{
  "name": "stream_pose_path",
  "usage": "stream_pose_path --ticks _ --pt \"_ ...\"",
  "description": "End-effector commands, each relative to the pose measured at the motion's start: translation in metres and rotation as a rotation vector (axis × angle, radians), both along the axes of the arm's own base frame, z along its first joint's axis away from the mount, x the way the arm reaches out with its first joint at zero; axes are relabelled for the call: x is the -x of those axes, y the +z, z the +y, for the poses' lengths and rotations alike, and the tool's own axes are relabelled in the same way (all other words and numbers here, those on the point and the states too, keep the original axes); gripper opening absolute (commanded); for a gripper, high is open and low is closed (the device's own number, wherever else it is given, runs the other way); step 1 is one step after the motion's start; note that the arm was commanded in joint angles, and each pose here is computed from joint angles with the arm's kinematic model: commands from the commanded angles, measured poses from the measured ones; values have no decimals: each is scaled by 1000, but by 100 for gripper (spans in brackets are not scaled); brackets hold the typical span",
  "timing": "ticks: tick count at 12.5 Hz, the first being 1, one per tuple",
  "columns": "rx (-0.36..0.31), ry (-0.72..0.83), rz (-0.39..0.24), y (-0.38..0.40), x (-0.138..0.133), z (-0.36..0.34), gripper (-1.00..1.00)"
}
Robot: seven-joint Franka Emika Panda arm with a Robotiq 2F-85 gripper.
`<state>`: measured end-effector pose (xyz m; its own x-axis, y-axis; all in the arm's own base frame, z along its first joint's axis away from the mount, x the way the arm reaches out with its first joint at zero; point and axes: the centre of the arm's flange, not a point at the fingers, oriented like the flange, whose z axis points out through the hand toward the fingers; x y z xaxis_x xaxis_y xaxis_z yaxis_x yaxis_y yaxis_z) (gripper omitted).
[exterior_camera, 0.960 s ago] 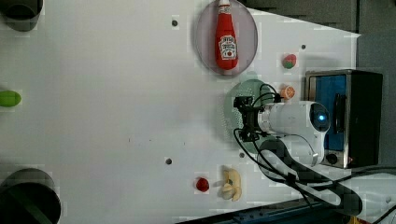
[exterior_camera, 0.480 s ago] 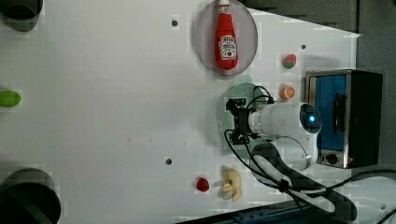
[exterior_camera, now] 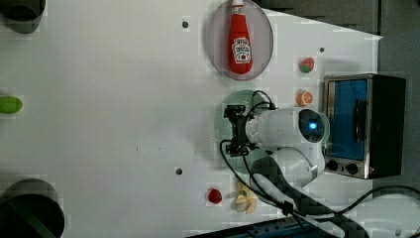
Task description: Drag strainer right to left.
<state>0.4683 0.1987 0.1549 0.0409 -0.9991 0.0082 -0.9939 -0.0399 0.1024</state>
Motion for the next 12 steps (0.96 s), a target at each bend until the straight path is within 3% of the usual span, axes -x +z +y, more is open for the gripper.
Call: stream_pose_path --ticks 1,12 --pt "-7 -47 -17 13 3 41 100" --pt "-93 -42 -11 16 1 124 100"
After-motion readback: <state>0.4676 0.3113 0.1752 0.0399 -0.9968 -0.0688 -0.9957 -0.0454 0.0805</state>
